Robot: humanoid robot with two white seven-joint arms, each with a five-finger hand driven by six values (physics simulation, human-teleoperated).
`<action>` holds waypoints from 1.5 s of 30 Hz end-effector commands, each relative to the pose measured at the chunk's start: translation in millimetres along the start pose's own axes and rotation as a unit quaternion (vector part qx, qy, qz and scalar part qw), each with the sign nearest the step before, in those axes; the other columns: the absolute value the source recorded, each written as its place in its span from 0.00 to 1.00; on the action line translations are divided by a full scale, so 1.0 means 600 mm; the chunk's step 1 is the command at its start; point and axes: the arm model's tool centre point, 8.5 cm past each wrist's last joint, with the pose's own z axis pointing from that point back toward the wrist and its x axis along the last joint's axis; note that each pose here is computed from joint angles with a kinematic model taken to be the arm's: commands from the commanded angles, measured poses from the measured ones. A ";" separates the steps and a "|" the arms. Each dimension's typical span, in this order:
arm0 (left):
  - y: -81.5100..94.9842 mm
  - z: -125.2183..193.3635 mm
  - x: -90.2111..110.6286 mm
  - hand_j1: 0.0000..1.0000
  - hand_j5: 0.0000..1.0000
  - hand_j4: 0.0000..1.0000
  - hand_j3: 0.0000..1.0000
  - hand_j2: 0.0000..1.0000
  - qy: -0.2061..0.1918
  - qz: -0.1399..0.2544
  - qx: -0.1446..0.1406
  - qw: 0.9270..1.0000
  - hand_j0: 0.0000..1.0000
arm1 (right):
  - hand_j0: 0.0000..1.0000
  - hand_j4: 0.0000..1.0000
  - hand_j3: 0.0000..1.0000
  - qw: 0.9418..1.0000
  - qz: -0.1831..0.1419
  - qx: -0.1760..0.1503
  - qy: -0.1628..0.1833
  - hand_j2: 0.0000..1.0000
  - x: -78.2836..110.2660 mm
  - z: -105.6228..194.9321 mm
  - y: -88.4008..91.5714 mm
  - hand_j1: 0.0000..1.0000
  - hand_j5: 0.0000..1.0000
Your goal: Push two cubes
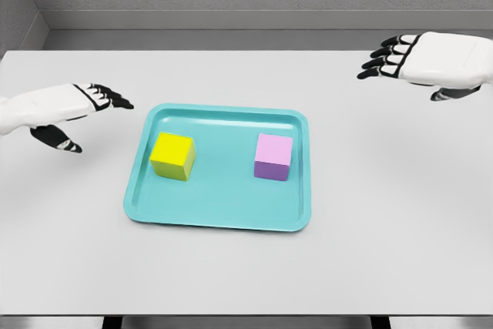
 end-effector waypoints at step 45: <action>-0.030 -0.165 0.070 0.00 0.00 0.00 0.00 0.00 -0.073 -0.035 -0.097 0.992 0.00 | 0.13 0.13 0.13 0.984 -0.042 0.080 -0.155 0.13 0.130 -0.253 0.100 0.13 0.13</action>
